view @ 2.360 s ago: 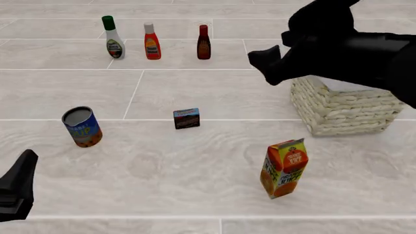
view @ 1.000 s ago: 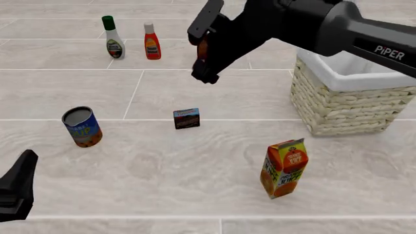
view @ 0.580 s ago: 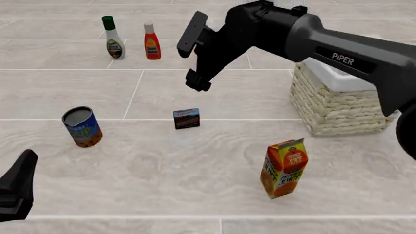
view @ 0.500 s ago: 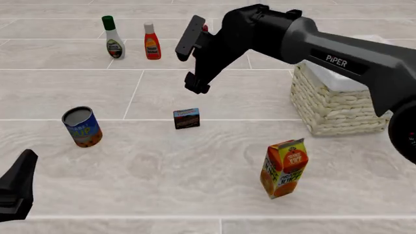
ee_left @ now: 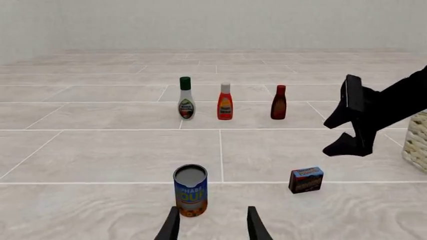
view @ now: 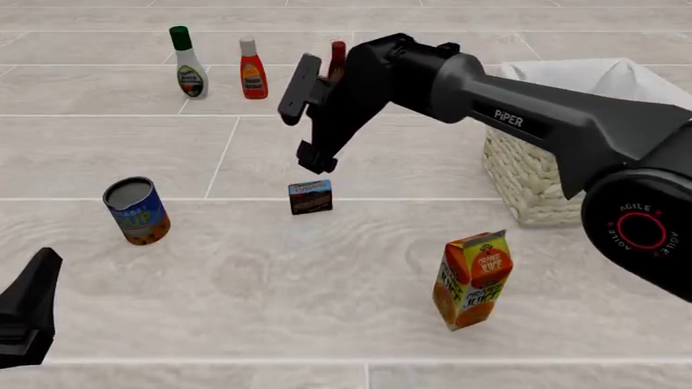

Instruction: Pick the chocolate pudding and place it in the basket.

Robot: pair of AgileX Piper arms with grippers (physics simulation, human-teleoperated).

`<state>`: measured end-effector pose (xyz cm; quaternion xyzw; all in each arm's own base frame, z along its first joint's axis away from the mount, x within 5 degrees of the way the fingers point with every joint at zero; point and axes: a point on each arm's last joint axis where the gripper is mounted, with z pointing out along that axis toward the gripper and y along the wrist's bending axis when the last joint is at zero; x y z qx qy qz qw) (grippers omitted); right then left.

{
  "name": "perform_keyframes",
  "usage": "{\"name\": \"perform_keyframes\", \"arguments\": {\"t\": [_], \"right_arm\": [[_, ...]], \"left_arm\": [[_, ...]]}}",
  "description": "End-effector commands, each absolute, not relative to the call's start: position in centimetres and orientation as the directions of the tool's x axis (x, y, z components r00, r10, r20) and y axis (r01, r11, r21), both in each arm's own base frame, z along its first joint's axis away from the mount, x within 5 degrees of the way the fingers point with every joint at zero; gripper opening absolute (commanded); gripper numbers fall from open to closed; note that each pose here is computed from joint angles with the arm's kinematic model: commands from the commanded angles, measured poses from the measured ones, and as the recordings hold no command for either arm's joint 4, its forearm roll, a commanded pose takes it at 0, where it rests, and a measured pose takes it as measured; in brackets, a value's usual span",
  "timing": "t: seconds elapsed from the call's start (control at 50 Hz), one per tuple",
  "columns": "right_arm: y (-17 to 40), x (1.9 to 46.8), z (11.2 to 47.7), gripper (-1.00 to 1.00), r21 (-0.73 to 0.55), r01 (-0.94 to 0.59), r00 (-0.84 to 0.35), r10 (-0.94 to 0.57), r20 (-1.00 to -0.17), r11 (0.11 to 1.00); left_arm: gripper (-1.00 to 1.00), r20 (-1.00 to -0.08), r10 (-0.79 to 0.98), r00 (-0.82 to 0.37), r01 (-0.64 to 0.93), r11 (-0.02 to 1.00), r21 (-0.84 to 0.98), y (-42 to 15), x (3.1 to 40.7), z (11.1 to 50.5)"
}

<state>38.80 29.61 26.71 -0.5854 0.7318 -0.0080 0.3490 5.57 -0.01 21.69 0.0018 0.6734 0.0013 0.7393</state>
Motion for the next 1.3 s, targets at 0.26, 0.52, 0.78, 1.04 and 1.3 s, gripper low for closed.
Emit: {"name": "perform_keyframes", "arguments": {"t": [0.26, 0.52, 0.78, 1.04, 1.3], "right_arm": [[30.5, 40.0, 24.3, 1.00, -0.413, -0.866, -0.065, -0.881, -0.468, 0.283], [30.6, 41.5, 22.5, 1.00, -0.413, -0.873, -0.061, -0.897, -0.437, 0.260], [30.9, 42.0, 21.5, 1.00, -0.406, -0.878, -0.063, -0.903, -0.426, 0.252], [31.5, 42.2, 20.4, 1.00, -0.393, -0.887, -0.064, -0.908, -0.414, 0.242], [31.8, 42.5, 19.2, 1.00, -0.382, -0.894, -0.070, -0.914, -0.400, 0.236]], "left_arm": [[1.00, -0.996, 0.004, 0.092, 0.000, 1.000, 0.004, 0.0, 5.6, 21.6], [1.00, -0.996, 0.004, 0.092, 0.000, 1.000, 0.004, 0.0, 5.6, 21.6], [1.00, -0.996, 0.004, 0.092, 0.000, 1.000, 0.004, 0.0, 5.6, 21.6], [1.00, -0.996, 0.004, 0.092, 0.000, 1.000, 0.004, 0.0, 5.6, 21.6], [1.00, -0.996, 0.004, 0.092, 0.000, 1.000, 0.004, 0.0, 5.6, 21.6]]}}
